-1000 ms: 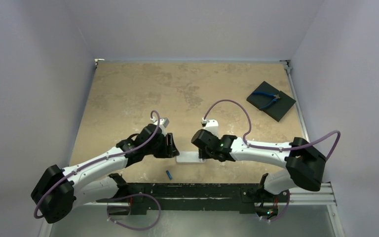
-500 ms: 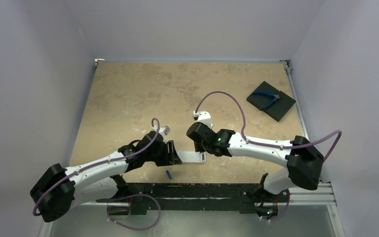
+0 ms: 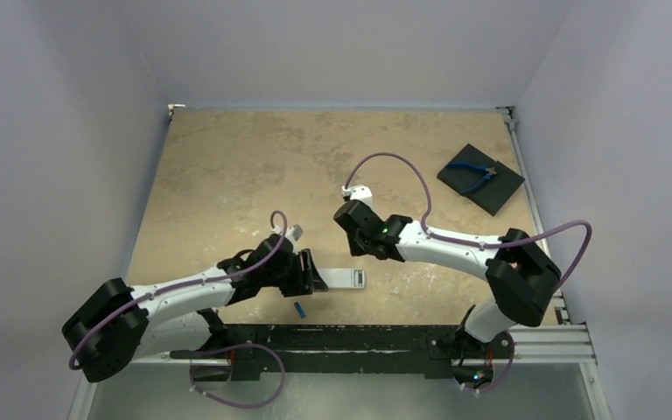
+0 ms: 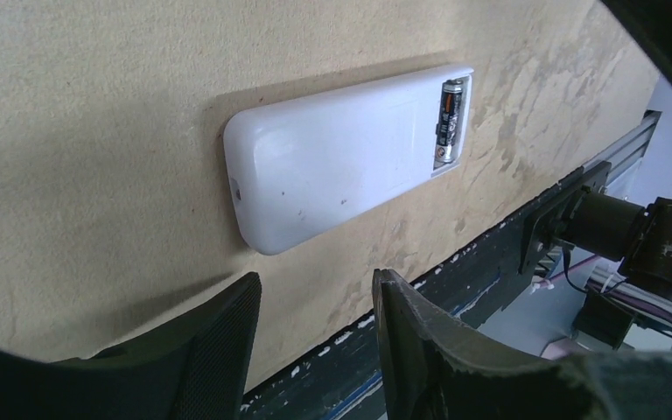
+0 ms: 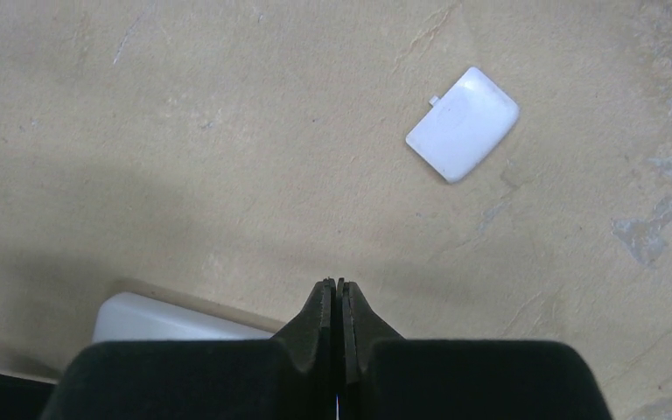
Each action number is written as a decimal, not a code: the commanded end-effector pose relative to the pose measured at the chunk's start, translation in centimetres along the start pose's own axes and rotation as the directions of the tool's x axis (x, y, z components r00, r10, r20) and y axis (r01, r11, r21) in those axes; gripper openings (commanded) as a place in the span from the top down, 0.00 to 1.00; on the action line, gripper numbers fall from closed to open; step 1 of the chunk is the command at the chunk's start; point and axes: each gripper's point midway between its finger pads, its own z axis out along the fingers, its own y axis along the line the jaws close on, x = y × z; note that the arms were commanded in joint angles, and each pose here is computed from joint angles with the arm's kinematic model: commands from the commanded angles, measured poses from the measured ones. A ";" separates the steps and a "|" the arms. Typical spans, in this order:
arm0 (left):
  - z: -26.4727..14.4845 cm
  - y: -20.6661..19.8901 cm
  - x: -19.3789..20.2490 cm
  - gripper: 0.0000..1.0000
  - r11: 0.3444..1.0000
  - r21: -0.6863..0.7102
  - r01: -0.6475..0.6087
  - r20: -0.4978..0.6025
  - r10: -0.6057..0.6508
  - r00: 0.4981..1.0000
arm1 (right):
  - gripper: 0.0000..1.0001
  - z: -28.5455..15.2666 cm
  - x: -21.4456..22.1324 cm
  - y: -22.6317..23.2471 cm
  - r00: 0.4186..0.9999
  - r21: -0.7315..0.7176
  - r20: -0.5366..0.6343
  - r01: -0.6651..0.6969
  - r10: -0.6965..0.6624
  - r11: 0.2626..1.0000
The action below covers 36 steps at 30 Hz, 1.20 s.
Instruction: Load the batteries into the remote control
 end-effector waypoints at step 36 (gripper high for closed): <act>6.2 -3.1 -3.9 0.51 0.999 -0.008 -0.053 0.045 0.053 0.998 | 1.00 -0.7 8.5 2.0 0.989 -0.352 -0.135 -0.111 0.067 0.930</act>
